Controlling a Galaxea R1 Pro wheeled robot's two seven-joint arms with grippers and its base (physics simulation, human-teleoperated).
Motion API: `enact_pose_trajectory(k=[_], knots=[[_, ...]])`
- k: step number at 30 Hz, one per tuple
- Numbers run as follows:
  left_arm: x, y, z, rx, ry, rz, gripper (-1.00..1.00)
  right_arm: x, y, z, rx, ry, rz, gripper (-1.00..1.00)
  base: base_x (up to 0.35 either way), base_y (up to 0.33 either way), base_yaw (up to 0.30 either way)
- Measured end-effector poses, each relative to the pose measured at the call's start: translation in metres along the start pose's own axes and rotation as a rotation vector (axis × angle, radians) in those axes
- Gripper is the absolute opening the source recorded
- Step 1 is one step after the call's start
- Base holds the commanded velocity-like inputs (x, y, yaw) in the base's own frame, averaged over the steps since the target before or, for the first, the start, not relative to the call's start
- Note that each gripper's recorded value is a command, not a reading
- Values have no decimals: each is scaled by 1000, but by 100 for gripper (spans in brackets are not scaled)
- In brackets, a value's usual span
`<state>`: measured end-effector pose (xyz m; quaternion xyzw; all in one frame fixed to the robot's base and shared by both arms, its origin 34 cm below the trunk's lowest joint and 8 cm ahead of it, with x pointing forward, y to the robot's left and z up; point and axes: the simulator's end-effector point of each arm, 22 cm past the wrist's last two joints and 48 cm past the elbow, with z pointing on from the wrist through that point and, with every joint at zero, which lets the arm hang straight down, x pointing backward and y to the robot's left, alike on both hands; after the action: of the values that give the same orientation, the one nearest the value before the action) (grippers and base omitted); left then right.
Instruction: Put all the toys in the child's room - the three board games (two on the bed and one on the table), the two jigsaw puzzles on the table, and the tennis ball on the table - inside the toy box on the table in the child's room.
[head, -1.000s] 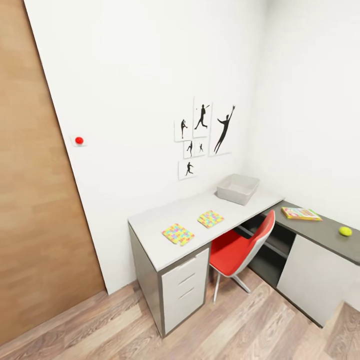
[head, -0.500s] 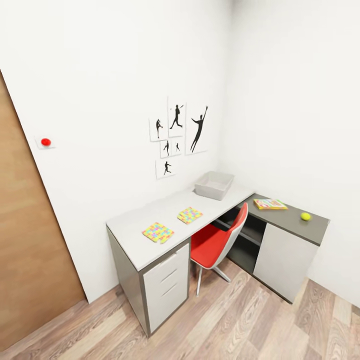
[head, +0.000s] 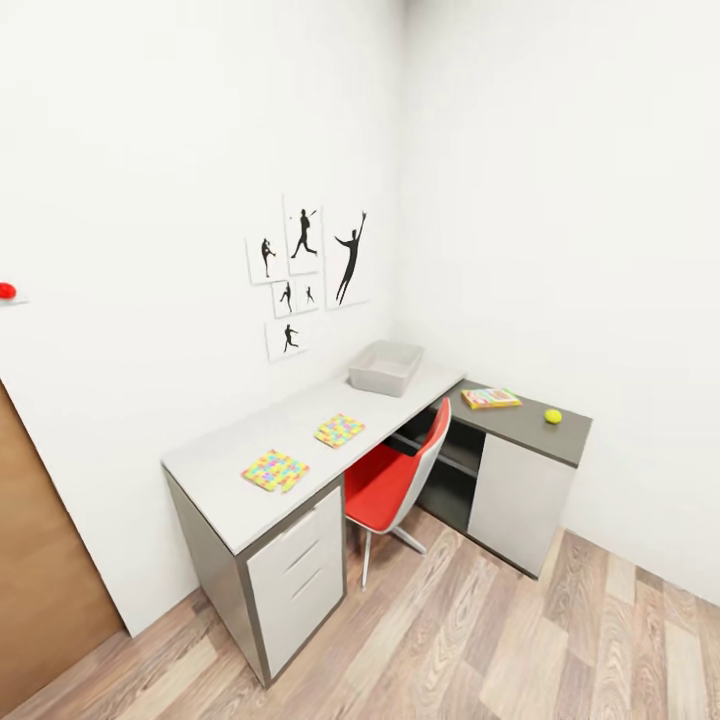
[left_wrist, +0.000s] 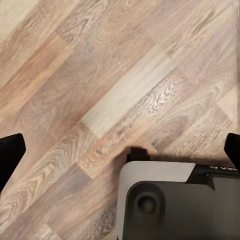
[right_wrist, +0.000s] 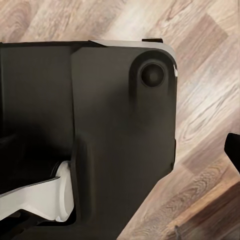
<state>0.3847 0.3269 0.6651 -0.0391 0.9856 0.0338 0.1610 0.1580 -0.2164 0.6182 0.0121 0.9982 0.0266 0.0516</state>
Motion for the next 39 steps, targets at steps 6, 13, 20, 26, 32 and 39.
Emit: enact_pose_trajectory(k=[6, 13, 20, 26, 32, 39], knots=[[0, 0, 0, 0, 1, 0, 100, 0, 0, 0, 0, 0, 0, 100, 0, 0, -288], [0, 0, 0, 0, 1, 0, 100, 0, 0, 0, 0, 0, 0, 100, 0, 0, -288], [0, 0, 0, 0, 1, 0, 100, 0, 0, 0, 0, 0, 1, 100, 0, 0, -288], [0, -1, 0, 1, 1, 0, 100, 0, 0, 0, 0, 0, 1, 100, 0, 0, -288], [0, -1, 0, 1, 0, 0, 100, 0, 0, 0, 0, 0, 1, 100, 0, 0, -288], [0, -1, 0, 2, 0, 0, 100, 0, 0, 0, -1, 0, 1, 100, 0, 0, -288]])
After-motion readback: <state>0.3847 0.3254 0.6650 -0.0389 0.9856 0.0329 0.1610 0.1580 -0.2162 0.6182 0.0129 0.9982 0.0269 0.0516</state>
